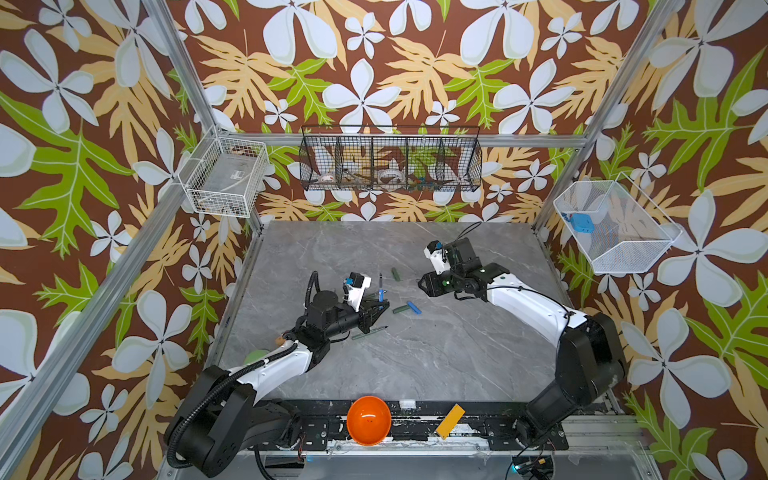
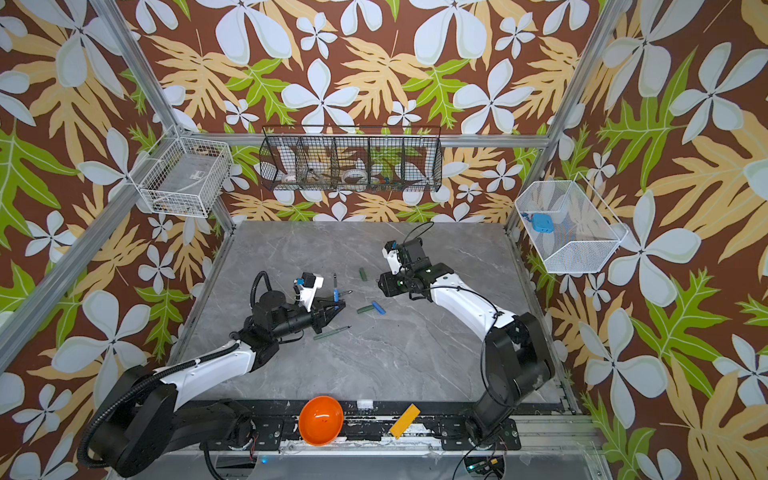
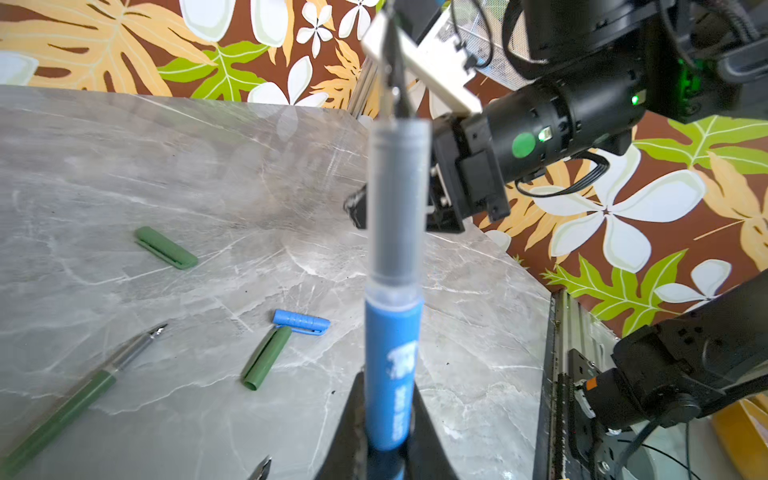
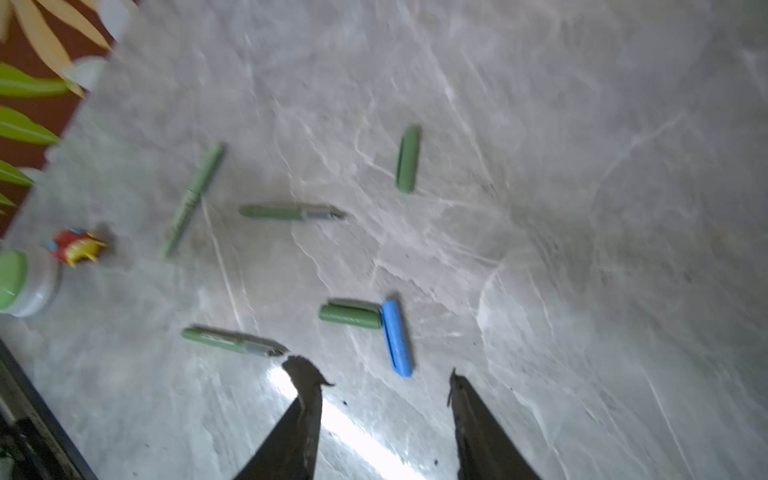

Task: Insert the pens into the pen caps
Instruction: 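Move the right gripper over the blue cap lying on the table, then lower the right gripper and close it on the blue cap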

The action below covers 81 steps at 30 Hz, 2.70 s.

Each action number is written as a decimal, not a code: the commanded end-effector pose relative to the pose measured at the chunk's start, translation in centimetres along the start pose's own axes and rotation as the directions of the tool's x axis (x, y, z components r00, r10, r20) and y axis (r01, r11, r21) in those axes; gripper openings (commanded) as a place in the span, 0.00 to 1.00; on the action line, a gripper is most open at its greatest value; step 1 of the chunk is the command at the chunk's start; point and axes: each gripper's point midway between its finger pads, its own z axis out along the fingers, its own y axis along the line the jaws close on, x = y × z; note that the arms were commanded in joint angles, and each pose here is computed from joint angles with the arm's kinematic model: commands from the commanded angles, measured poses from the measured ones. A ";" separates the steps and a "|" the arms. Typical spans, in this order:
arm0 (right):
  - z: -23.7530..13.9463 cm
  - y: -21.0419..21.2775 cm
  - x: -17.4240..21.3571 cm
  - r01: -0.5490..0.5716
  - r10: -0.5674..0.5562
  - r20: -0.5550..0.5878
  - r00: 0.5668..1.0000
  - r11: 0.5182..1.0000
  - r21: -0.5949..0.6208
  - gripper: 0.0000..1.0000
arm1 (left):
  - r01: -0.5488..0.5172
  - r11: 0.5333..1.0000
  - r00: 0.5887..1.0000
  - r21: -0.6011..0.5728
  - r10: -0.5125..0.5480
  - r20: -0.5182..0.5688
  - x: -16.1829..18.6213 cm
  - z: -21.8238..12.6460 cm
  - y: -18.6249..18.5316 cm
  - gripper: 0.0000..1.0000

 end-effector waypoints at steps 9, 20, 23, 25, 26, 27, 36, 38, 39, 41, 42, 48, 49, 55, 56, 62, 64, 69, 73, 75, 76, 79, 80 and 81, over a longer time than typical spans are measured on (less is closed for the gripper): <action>5.0 -0.5 6.3 0.220 -0.191 -0.308 0.932 0.973 0.064 0.55 | -0.019 1.000 1.000 -0.001 0.019 -0.013 0.1 0.5 0.1 0.00; 7.2 0.1 7.0 0.204 -0.179 -0.301 0.937 0.978 0.052 0.56 | -0.017 1.000 1.000 0.001 0.017 -0.023 0.3 0.5 0.1 0.00; 7.6 0.7 7.0 0.192 -0.177 -0.284 0.942 0.981 0.025 0.57 | -0.018 1.000 1.000 0.001 0.018 -0.023 0.2 0.6 0.1 0.00; 8.0 0.3 7.1 0.191 -0.170 -0.293 0.941 0.981 0.043 0.57 | -0.018 1.000 1.000 -0.002 0.018 -0.025 0.3 0.5 0.1 0.00; 8.2 0.0 7.3 0.192 -0.167 -0.303 0.938 0.980 0.055 0.57 | -0.018 1.000 1.000 -0.002 0.018 -0.026 0.3 0.5 0.1 0.00; 8.4 -0.4 7.4 0.194 -0.162 -0.308 0.937 0.978 0.074 0.57 | -0.019 1.000 1.000 -0.001 0.019 -0.025 0.3 0.5 0.1 0.00; 8.9 -2.3 7.1 0.194 -0.136 -0.330 0.934 0.969 0.151 0.59 | -0.027 1.000 0.999 -0.016 0.026 -0.020 0.0 0.4 0.2 0.00; 8.9 -2.9 7.1 0.194 -0.128 -0.335 0.934 0.966 0.172 0.59 | -0.029 1.000 0.999 -0.010 0.028 -0.020 -0.1 0.3 0.0 0.00; 9.0 -3.2 7.1 0.192 -0.124 -0.339 0.932 0.966 0.176 0.59 | -0.029 0.999 0.999 -0.012 0.029 -0.018 -0.1 0.3 0.0 0.00; 9.0 -3.8 7.0 0.181 -0.109 -0.342 0.933 0.966 0.186 0.59 | -0.036 0.999 0.999 -0.020 0.036 -0.013 -0.2 0.1 0.1 0.00; 9.1 -4.0 7.0 0.177 -0.104 -0.344 0.933 0.967 0.186 0.59 | -0.036 0.999 0.999 -0.024 0.036 -0.012 -0.2 0.1 0.1 0.00; 9.7 -4.6 6.4 0.191 -0.106 -0.356 0.928 0.959 0.212 0.59 | -0.039 0.999 0.999 -0.024 0.039 -0.019 0.0 0.1 0.2 0.00; 9.7 -4.9 6.5 0.198 -0.107 -0.363 0.926 0.954 0.225 0.59 | -0.038 0.999 0.999 -0.026 0.037 -0.022 0.0 0.2 0.2 0.00; 9.9 -5.6 5.4 0.158 -0.078 -0.324 0.943 0.960 0.231 0.59 | -0.033 0.999 0.999 -0.023 0.033 -0.027 0.2 0.3 0.3 0.00; 10.1 -5.6 5.1 0.156 -0.076 -0.318 0.945 0.960 0.232 0.59 | -0.036 0.999 0.999 -0.023 0.035 -0.026 0.1 0.3 0.3 0.00; 11.3 -5.8 3.9 0.157 -0.078 -0.314 0.946 0.958 0.238 0.59 | -0.037 0.999 0.999 -0.023 0.037 -0.028 0.2 0.3 0.3 0.00; 11.7 -5.9 3.4 0.158 -0.080 -0.306 0.949 0.958 0.238 0.59 | -0.038 0.999 0.999 -0.023 0.037 -0.028 0.2 0.3 0.3 0.00; 12.5 -6.2 1.9 0.171 -0.095 -0.292 0.952 0.953 0.249 0.59 | -0.040 0.999 0.999 -0.024 0.039 -0.028 0.2 0.3 0.3 0.00; 12.8 -5.2 0.5 0.152 -0.093 -0.269 0.959 0.966 0.208 0.59 | -0.043 0.999 0.999 -0.023 0.043 -0.026 0.2 0.3 0.2 0.00; 11.8 -5.3 -0.1 0.149 -0.088 -0.260 0.961 0.963 0.225 0.59 | -0.046 0.999 0.999 -0.029 0.045 -0.023 0.1 0.2 0.3 0.00; 11.2 -5.3 -0.4 0.148 -0.086 -0.255 0.963 0.961 0.234 0.59 | -0.048 0.998 0.999 -0.031 0.047 -0.022 0.2 0.2 0.3 0.00; 9.6 -4.8 -1.0 0.115 -0.062 -0.240 0.969 0.970 0.213 0.60 | -0.049 0.998 0.999 -0.040 0.048 -0.021 0.2 0.1 0.5 0.00; 9.3 -4.2 -1.2 0.097 -0.051 -0.233 0.971 0.977 0.190 0.61 | -0.048 0.998 0.999 -0.040 0.047 -0.021 0.2 0.1 0.5 0.00; 9.1 -3.5 -1.2 0.075 -0.037 -0.231 0.972 0.985 0.158 0.61 | -0.046 0.998 0.999 -0.040 0.045 -0.022 0.3 0.2 0.6 0.00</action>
